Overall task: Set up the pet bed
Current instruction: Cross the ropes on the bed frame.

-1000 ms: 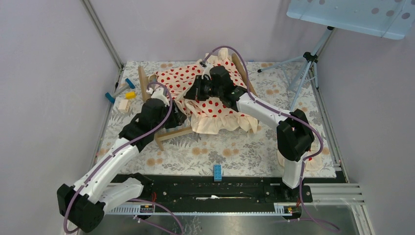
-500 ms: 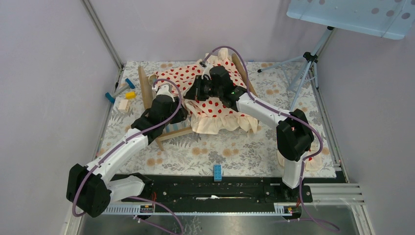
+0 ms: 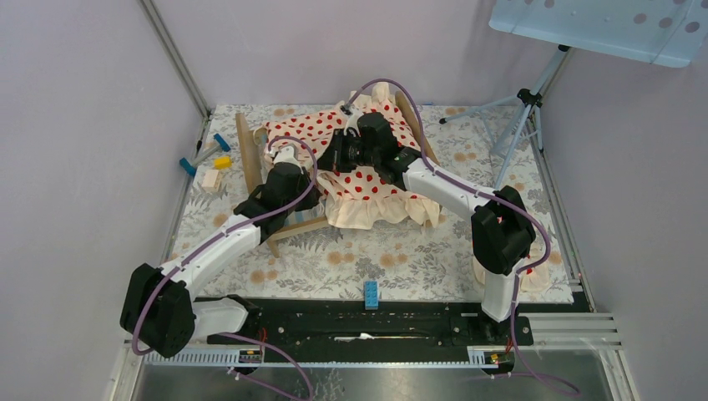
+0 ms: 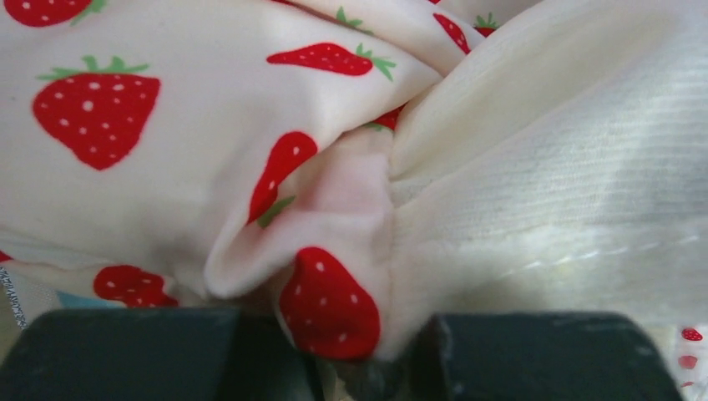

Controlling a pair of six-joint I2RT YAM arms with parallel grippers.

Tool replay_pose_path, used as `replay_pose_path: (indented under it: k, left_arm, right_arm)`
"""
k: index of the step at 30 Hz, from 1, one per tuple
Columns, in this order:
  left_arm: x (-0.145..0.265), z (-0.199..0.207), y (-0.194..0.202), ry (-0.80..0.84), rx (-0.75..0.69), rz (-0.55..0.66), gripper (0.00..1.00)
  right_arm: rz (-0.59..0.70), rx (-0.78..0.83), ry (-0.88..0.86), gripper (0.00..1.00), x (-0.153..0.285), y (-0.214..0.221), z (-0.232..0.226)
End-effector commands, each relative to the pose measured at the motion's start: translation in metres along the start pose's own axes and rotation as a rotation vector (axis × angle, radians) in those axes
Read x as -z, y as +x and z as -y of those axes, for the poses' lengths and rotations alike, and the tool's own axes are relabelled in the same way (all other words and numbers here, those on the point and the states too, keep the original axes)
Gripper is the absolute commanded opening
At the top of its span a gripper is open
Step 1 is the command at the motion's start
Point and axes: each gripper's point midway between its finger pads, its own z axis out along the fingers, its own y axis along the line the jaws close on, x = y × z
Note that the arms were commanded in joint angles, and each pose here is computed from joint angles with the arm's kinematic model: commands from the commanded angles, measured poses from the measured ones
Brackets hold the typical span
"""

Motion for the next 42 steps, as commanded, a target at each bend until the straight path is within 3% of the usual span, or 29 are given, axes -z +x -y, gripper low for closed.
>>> replay_pose_path:
  k: [1, 7, 22, 26, 42]
  left_arm:
    - [0.011, 0.008, -0.022, 0.018, -0.01, 0.071, 0.15]
    - [0.047, 0.011, -0.031, 0.045, -0.042, 0.068, 0.15]
    - [0.127, 0.024, 0.006, 0.171, -0.175, -0.257, 0.13]
    - [0.142, 0.023, 0.029, 0.211, -0.156, -0.345, 0.06]
    - [0.187, 0.048, 0.022, 0.356, -0.113, -0.354, 0.09]
  right_arm:
    - [0.009, 0.021, -0.035, 0.0, 0.001, -0.008, -0.015]
    - [0.011, 0.024, -0.028, 0.0, 0.001, -0.008, -0.013]
    - [-0.03, 0.024, -0.031, 0.0, -0.002, 0.004, -0.007]
    - [-0.058, 0.042, -0.059, 0.0, -0.001, 0.01, -0.011]
    - [-0.094, 0.041, -0.04, 0.0, -0.004, 0.021, -0.002]
